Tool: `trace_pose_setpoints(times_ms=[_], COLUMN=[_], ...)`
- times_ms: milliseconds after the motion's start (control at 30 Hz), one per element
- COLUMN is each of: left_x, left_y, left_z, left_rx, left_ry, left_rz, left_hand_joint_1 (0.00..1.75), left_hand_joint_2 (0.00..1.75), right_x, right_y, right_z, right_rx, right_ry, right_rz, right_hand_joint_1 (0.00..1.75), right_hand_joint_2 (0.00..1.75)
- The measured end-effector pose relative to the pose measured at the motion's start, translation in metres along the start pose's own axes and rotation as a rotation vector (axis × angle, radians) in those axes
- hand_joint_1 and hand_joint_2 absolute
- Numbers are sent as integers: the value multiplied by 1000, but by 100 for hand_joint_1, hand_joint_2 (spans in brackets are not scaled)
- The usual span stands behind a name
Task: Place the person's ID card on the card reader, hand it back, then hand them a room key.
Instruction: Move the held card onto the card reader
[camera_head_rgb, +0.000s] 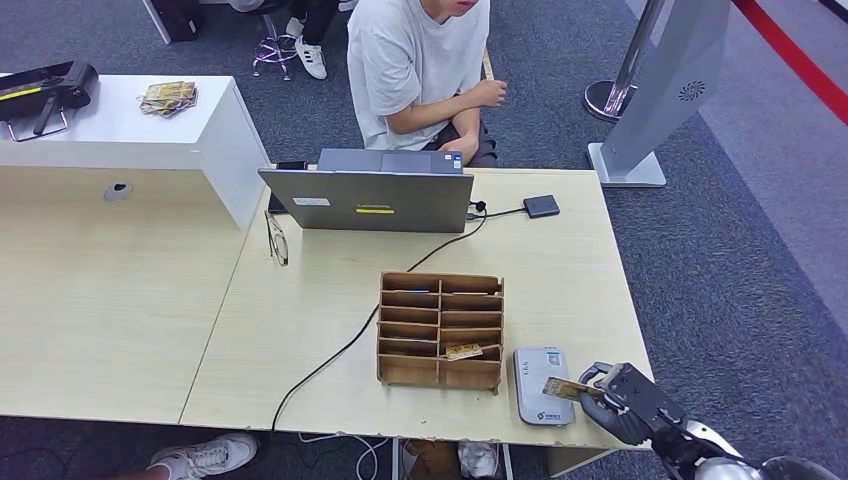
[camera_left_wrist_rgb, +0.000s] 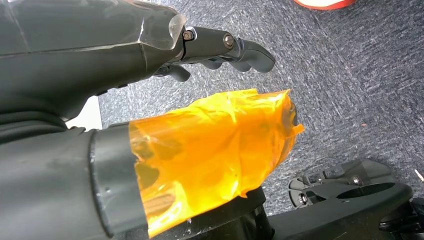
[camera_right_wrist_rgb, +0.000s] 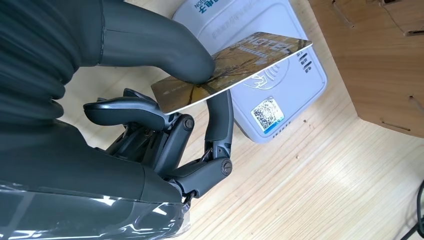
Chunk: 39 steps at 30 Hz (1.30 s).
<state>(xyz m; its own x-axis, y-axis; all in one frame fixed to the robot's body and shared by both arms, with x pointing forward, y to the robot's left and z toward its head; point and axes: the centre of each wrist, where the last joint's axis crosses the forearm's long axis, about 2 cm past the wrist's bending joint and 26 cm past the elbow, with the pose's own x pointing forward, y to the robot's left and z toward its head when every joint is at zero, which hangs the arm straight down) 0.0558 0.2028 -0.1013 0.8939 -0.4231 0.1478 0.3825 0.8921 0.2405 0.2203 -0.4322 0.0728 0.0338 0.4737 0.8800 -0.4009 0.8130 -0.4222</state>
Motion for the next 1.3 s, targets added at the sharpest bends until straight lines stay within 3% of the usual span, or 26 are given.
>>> trace_pose_setpoints(times_ms=[500, 1300], left_x=[0, 0], left_y=[0, 1], left_z=[0, 0], left_rx=[-5, -6], left_ry=[-9, -13], left_rz=[-12, -20], left_hand_joint_1=[0, 0], left_hand_joint_2=[0, 0], right_x=[3, 11], right_y=[-1, -6], right_z=[4, -6], right_rx=[136, 154], right_ry=[-105, -33], right_rz=[-132, -5], right_hand_joint_1=[175, 175], right_hand_joint_2=[175, 175])
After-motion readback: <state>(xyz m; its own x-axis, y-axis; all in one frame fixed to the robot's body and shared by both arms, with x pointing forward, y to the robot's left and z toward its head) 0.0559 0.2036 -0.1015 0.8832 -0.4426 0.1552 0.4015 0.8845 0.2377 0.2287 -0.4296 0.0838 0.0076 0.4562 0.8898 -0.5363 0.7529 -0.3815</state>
